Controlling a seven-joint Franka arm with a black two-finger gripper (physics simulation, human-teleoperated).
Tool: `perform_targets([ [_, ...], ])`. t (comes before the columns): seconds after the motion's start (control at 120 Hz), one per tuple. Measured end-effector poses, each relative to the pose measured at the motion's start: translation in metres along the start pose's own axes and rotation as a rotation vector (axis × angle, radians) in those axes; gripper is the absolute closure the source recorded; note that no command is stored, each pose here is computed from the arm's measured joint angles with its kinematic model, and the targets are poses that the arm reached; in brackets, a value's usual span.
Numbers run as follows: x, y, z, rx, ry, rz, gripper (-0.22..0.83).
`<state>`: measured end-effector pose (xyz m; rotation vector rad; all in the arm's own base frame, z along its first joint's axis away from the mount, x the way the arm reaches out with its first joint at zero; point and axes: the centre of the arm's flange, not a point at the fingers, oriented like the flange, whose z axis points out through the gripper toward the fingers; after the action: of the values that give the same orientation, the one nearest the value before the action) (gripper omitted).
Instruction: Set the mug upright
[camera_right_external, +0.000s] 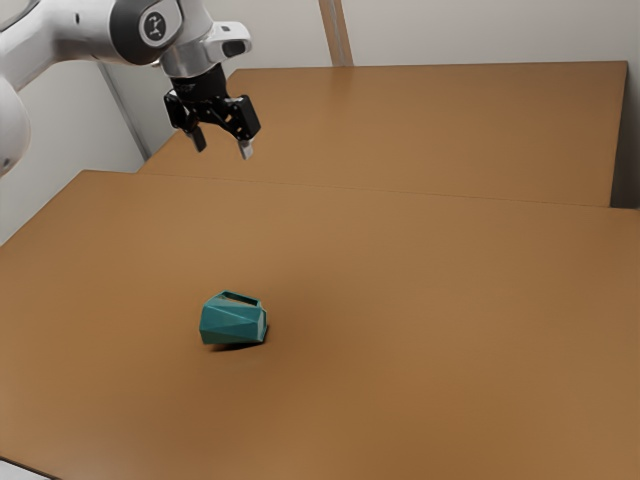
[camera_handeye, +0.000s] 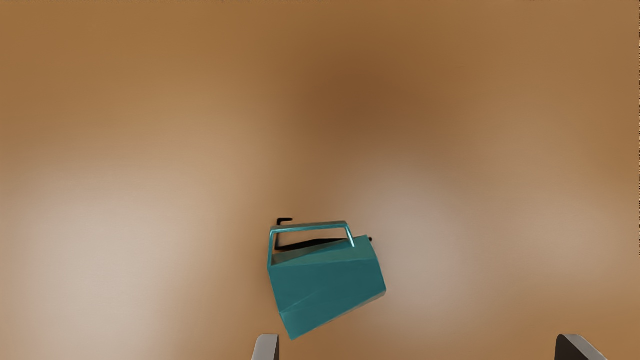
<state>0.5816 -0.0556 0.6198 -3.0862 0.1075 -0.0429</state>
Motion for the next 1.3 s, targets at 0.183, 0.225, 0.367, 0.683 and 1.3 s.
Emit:
perform_targets([
  [0.183, -0.002, 0.002, -0.004, -0.001, 0.007, -0.001, 0.0],
  [0.225, -0.003, 0.001, -0.005, -0.008, 0.007, -0.005, 0.0],
  [0.367, -0.006, -0.008, -0.002, -0.078, -0.003, -0.037, 0.0],
  [0.683, -0.035, -0.043, 0.074, -0.335, -0.141, -0.161, 0.0],
  [1.3, -0.127, -0.179, 0.226, -0.701, -0.07, -0.303, 0.0],
])
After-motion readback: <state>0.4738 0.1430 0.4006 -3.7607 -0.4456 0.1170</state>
